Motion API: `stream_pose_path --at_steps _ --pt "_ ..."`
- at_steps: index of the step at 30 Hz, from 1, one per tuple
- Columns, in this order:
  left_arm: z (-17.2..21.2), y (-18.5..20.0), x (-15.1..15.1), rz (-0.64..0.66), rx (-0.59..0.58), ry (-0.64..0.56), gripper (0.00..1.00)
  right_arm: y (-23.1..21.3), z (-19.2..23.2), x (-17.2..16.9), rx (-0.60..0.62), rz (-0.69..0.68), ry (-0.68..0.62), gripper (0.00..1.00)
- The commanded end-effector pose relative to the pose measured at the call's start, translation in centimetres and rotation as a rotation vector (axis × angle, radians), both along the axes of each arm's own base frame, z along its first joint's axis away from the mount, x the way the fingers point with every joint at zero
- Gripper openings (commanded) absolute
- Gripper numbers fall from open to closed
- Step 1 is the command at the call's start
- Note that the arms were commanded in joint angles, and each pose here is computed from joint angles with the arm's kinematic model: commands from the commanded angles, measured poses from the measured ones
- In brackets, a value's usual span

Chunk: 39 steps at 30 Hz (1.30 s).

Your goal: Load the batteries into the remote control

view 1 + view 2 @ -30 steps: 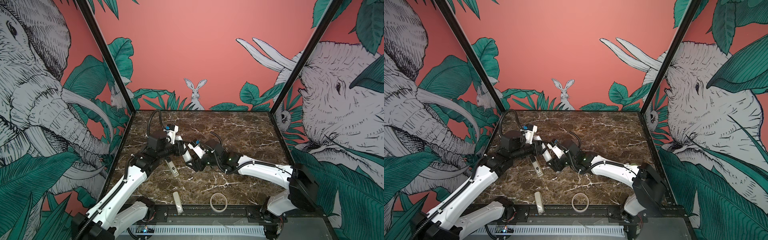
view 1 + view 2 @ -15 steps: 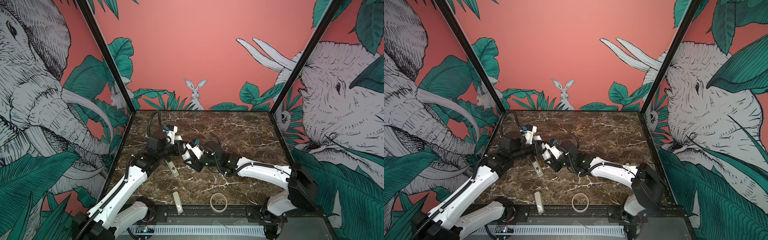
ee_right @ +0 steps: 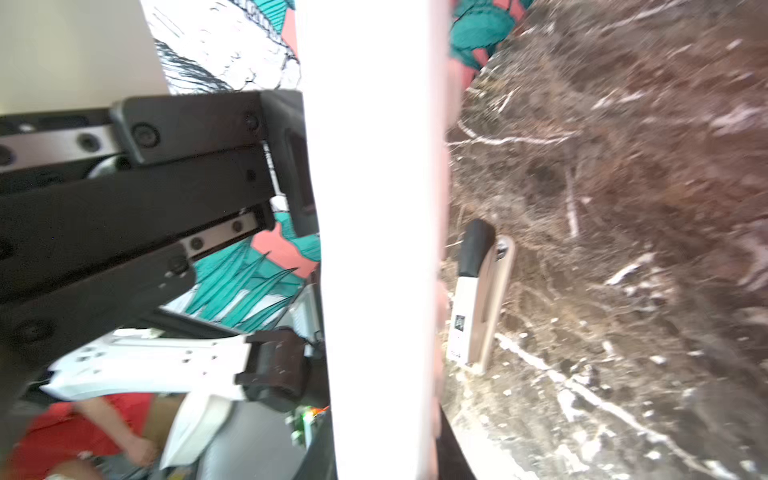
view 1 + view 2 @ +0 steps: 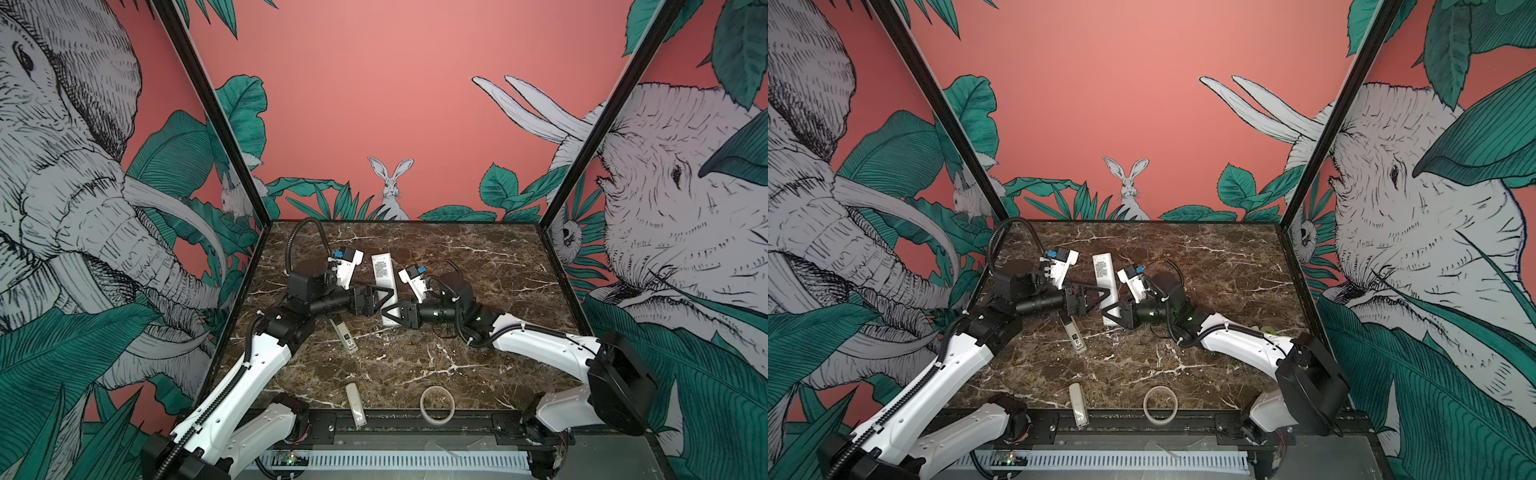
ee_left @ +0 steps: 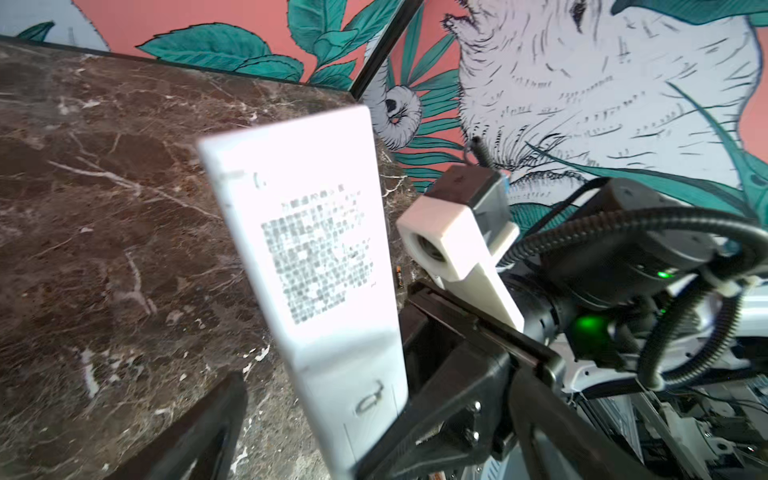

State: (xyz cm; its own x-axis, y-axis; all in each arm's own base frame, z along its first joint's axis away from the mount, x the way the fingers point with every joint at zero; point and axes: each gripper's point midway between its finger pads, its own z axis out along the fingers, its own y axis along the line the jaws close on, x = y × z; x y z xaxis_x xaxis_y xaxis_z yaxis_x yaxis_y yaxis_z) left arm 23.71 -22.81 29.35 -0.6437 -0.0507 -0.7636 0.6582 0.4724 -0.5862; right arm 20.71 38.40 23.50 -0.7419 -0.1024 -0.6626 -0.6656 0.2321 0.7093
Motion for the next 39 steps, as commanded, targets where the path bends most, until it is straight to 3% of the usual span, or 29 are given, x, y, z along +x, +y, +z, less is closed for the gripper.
stream_pose_path --at_steps 1,6,15,21,26,33,36,39 --pt "2.9 -0.9 -1.4 -0.136 -0.100 -0.088 0.99 0.0 4.3 -2.6 0.116 0.125 -0.009 0.16" --pt "1.9 -1.2 -0.6 -0.153 -0.087 -0.067 0.99 -0.3 5.3 -4.0 0.145 0.185 0.015 0.16" --pt "4.2 -2.2 -1.9 -0.296 -0.167 -0.152 0.94 -0.3 5.7 -5.3 0.196 0.271 0.082 0.17" --pt "4.1 -2.2 -3.0 -0.366 -0.146 -0.149 0.71 -0.8 5.8 -5.2 0.227 0.313 0.114 0.17" --pt "4.2 -1.8 -3.3 -0.376 -0.134 -0.152 0.50 -1.3 4.5 -5.5 0.184 0.350 0.153 0.17" --pt "4.2 -1.7 -2.8 -0.380 -0.134 -0.138 0.33 -2.0 2.9 -6.0 0.105 0.361 0.145 0.18" --pt "4.3 -1.9 -2.7 -0.397 -0.150 -0.129 0.22 -2.1 2.6 -6.0 0.086 0.357 0.136 0.22" --pt "3.7 -2.1 -2.1 -0.378 -0.141 -0.108 0.16 -2.2 2.4 -5.6 0.070 0.343 0.120 0.31"
